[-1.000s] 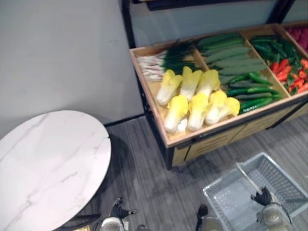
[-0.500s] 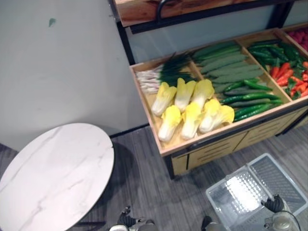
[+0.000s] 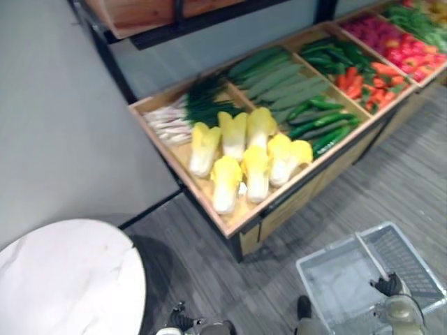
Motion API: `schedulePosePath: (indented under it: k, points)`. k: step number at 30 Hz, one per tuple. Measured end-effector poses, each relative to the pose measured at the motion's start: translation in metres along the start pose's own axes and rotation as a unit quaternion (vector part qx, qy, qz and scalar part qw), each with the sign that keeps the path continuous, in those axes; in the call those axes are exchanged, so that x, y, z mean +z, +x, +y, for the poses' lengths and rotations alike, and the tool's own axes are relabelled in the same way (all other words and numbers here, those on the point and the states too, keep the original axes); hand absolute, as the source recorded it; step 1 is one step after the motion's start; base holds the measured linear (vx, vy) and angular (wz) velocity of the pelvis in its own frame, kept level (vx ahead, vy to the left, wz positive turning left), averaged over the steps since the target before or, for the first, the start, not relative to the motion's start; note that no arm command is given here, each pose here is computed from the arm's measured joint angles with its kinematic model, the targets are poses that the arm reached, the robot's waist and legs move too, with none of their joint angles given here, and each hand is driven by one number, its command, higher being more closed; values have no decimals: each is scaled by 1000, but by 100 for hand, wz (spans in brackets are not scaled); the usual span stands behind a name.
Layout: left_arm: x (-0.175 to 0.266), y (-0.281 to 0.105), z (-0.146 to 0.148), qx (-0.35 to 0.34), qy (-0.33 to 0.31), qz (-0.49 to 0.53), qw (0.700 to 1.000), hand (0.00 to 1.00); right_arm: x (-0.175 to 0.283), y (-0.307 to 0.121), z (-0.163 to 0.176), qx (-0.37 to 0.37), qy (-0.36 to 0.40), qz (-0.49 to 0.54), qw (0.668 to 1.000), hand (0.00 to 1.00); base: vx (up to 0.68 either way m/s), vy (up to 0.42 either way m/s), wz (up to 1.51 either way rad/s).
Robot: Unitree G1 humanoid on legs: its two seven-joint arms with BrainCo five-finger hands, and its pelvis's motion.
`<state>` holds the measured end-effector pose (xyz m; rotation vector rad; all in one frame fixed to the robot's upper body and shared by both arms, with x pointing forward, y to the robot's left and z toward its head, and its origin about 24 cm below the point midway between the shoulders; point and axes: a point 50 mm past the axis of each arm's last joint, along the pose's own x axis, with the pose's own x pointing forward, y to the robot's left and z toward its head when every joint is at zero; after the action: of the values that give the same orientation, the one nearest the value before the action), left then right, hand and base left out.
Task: Pick vegetable in the basket
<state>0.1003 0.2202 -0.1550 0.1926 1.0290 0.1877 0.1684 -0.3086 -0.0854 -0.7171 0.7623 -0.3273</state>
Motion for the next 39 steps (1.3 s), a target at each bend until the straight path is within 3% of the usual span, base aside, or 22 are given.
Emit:
schedulePosePath:
  k: [10, 14, 15, 21, 27, 32, 35, 39]
  points:
    - [-1, 0, 5, 7, 1, 1, 1000, 0, -7, -5, 8, 18, 0, 9, 1000, 100, -37, -62, -4]
    - [-10, -1, 4, -6, 8, 21, 1000, 0, -17, -9, 11, 27, -6, 21, 999, 100, 5, -76, 23]
    - [-37, -8, 11, 3, -14, 75, 997, 0, -25, -14, 15, 52, -13, 26, 998, 100, 3, -46, 7]
    - [-35, -8, 12, 6, -15, 72, 997, 0, -25, -14, 16, 53, -13, 26, 998, 100, 0, 0, 0]
    - [19, -3, 48, 142, -77, -45, 986, 0, -23, -23, 38, 83, -9, 18, 996, 100, -3, -3, 1]
    - [89, -24, 87, 288, -143, -207, 924, 0, -21, -32, 58, 108, -3, 0, 994, 100, 52, -17, -1]
    - [106, -31, 85, 300, -163, -247, 907, 0, -19, -32, 57, 106, -4, -4, 994, 100, 82, -3, -5]
    - [114, -32, 74, 285, -170, -259, 907, 0, -19, -32, 57, 106, -6, -5, 994, 100, 39, -4, -4]
